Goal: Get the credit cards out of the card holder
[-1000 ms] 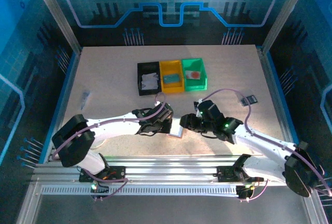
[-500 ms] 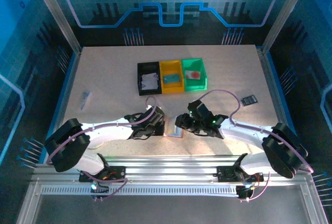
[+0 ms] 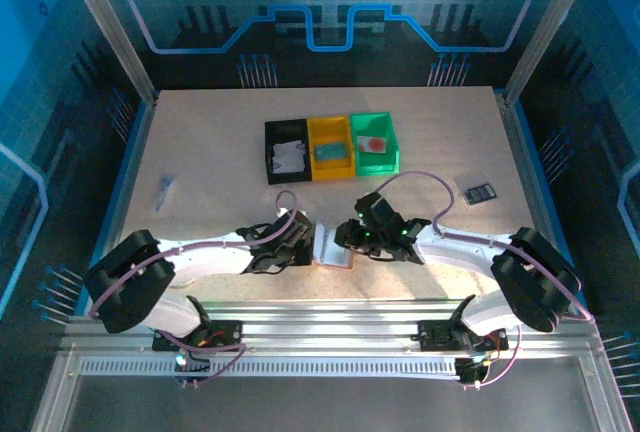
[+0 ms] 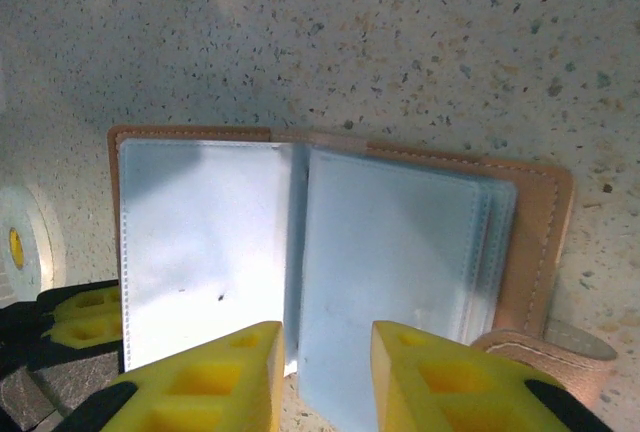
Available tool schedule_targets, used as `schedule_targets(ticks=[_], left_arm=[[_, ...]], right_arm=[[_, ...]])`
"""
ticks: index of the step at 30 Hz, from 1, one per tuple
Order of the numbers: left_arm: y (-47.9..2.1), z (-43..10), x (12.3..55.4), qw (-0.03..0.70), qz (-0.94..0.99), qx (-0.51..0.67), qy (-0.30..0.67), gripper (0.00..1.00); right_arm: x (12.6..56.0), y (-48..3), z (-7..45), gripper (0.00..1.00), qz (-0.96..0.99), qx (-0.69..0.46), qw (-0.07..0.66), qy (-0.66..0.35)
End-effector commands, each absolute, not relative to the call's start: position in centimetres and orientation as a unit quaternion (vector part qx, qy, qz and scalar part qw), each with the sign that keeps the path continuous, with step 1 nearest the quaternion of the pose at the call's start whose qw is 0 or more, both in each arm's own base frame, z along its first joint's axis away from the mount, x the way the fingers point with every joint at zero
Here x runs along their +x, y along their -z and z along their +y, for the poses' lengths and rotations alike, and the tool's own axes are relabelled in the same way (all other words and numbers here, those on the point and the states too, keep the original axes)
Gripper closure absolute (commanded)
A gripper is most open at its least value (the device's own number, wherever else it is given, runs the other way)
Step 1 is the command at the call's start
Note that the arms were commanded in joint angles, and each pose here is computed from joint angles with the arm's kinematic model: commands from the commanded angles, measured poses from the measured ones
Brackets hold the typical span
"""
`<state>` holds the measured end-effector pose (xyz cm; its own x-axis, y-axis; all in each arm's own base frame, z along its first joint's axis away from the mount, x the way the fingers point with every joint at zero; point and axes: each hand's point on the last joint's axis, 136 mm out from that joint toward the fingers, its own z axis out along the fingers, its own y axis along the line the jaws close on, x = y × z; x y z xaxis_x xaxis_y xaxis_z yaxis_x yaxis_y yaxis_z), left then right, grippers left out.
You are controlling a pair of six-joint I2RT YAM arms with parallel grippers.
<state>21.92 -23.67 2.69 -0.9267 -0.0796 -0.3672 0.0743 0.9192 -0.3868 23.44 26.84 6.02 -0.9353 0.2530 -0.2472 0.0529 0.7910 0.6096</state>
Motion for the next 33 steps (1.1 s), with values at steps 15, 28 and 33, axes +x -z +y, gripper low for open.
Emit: schedule_targets(ticks=[15,28,33], left_arm=[[-1.4,-22.1,20.5,0.176,0.963,-0.032,0.201,1.00],[-1.2,-23.1,21.1,0.177,0.959,-0.037,0.218,1.00],[-1.0,-23.2,21.1,0.174,0.959,-0.039,0.221,1.00]], right_arm=[[23.1,-5.1,26.6,0.66,0.942,0.074,0.165,-0.281],[23.0,-3.5,26.7,0.69,0.948,0.075,0.150,-0.271],[23.0,-3.5,27.0,0.71,0.948,0.072,0.148,-0.274]])
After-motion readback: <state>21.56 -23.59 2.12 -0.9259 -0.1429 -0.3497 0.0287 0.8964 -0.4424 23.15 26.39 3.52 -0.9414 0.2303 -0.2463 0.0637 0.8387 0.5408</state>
